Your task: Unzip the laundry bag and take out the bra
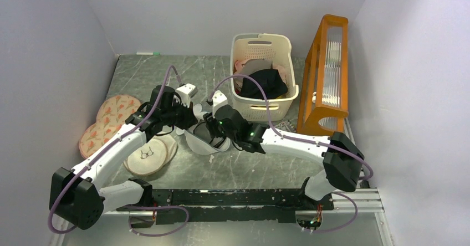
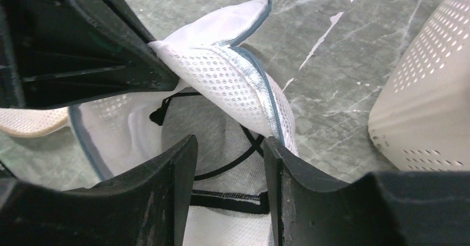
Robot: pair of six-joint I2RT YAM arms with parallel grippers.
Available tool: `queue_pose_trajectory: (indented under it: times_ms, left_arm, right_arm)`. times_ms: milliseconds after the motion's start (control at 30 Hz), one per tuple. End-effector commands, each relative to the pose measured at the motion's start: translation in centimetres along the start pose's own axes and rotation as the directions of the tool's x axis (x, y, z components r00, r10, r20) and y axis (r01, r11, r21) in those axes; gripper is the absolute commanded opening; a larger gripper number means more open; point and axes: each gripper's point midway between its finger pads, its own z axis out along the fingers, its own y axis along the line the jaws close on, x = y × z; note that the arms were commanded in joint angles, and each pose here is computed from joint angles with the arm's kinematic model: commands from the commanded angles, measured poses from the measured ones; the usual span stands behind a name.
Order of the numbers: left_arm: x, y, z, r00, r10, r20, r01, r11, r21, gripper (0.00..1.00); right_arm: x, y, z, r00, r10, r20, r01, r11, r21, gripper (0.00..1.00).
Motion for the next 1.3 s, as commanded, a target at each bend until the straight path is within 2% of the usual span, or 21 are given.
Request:
queue_pose_trajectory:
  times_ms: [0,300,600,833,967,1067,1267]
  left_arm:
    - [-1.4,-0.9,-0.1,0.998,0.035,0.060,-0.038,0.998,0.050,0.07]
    - [-1.3,-1.0,-0.2,0.998,0.035,0.060,-0.038,0.998,0.047,0.07]
    - [-1.2,-0.9,-0.2,0.998,0.035,0.055,-0.038,0.998,0.043,0.07]
    - [-1.3,-0.9,-0.1,0.998,0.039,0.056,-0.042,0.998,0.049,0.07]
    - [-1.1,-1.0,0.0,0.998,0.036,0.045,-0.039,0.998,0.056,0.07]
    - [-1.0,-0.8,-0.1,0.998,0.035,0.048,-0.037,0.998,0.041,0.07]
    - [-1.0,-0.5,0.1,0.999,0.035,0.038,-0.036,0.999,0.028,0.07]
  right_arm:
    - [-0.6,-0.8,0.8,0.999,-0.053,0.007,0.053,0.997,0.062,0.46]
    - [0.6,-0.7,1.4,0.996,-0.086,-0.023,0.087,0.994,0.063,0.38]
    - [2.3,-1.2,2.6,0.983,-0.161,-0.086,0.170,0.981,0.097,0.40]
    - [3.1,-1.2,3.0,0.982,-0.175,-0.075,0.182,0.978,0.104,0.40]
    - [3.0,-1.5,3.8,0.977,-0.199,-0.077,0.207,0.970,0.130,0.31]
    - [3.0,-1.4,4.0,0.977,-0.199,-0.081,0.209,0.967,0.143,0.19]
    - [1.9,-0.6,2.7,0.979,-0.199,-0.047,0.204,0.969,0.137,0.04]
